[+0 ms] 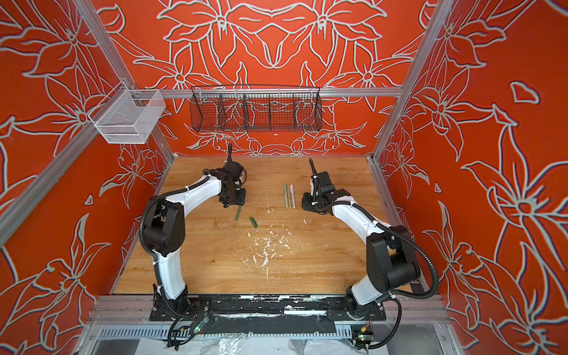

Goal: Insert the pens into the pen caps
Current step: 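Move the left gripper down over the uncapped green fountain pen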

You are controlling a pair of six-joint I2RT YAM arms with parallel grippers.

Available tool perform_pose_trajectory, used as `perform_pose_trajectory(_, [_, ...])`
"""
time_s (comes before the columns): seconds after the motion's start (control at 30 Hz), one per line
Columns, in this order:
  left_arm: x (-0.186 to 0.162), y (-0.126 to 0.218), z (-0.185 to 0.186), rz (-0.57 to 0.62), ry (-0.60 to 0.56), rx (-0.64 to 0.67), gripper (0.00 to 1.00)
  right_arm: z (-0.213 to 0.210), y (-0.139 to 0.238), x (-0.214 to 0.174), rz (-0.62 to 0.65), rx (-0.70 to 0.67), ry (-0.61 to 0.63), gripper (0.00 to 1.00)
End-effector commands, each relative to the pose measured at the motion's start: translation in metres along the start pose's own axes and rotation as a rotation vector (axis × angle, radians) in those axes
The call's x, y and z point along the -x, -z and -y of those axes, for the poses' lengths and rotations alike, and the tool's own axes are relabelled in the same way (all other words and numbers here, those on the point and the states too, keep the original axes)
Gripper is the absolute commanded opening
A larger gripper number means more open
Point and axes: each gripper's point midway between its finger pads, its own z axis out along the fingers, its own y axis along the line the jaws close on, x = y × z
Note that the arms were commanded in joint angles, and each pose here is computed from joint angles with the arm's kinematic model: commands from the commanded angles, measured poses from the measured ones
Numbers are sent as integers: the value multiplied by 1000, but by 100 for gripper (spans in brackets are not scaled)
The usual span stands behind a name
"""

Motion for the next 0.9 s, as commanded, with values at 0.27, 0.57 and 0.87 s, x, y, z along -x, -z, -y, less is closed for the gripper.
perform_pose_trajectory(0.27, [-21,-24,2,-144,-35,12,36,-14,20,3,67,72,-29,29])
perform_pose_trajectory(0.57, [-23,-27,0,-151,-45,24,34,-17,21,7,81,74,-33,28])
perform_pose_trajectory(0.87, [-17,-17,-1,-117,-59,28,35,-13,16,9,94,60,-40,28])
